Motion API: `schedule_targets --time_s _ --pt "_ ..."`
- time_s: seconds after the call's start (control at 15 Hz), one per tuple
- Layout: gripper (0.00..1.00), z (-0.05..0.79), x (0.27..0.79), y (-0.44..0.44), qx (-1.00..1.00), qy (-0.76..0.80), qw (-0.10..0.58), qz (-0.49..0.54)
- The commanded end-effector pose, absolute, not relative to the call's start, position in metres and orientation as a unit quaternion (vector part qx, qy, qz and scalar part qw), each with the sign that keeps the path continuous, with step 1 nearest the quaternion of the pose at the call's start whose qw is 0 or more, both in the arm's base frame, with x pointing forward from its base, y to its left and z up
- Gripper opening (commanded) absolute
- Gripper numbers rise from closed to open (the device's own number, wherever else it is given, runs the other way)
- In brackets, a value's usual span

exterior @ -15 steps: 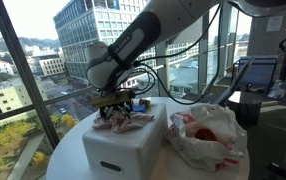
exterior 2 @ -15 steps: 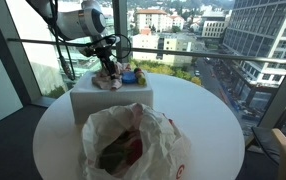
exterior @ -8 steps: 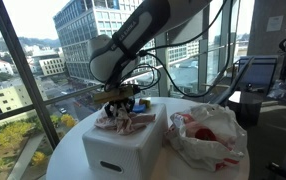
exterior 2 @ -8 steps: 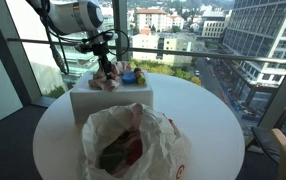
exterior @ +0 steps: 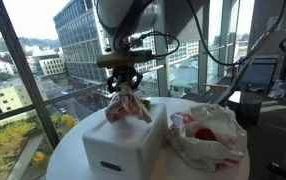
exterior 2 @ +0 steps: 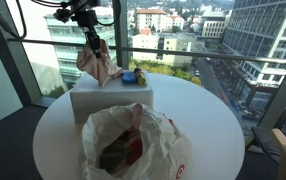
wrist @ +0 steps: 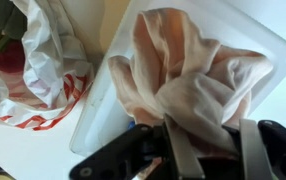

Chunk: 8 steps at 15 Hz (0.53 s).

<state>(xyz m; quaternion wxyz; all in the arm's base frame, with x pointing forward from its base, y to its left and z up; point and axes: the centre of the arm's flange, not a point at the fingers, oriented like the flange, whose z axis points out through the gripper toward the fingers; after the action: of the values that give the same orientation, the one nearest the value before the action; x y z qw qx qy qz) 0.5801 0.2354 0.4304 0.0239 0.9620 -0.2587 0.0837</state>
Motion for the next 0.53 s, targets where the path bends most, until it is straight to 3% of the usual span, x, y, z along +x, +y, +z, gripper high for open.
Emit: schedule_targets --time_s 0.0,0.47 --pt "0.10 0.483 0.513 0.197 0.955 -0.271 0.009 0.121" --pt "0.10 0.521 0.412 0.113 0.927 -0.350 0.011 0.132"
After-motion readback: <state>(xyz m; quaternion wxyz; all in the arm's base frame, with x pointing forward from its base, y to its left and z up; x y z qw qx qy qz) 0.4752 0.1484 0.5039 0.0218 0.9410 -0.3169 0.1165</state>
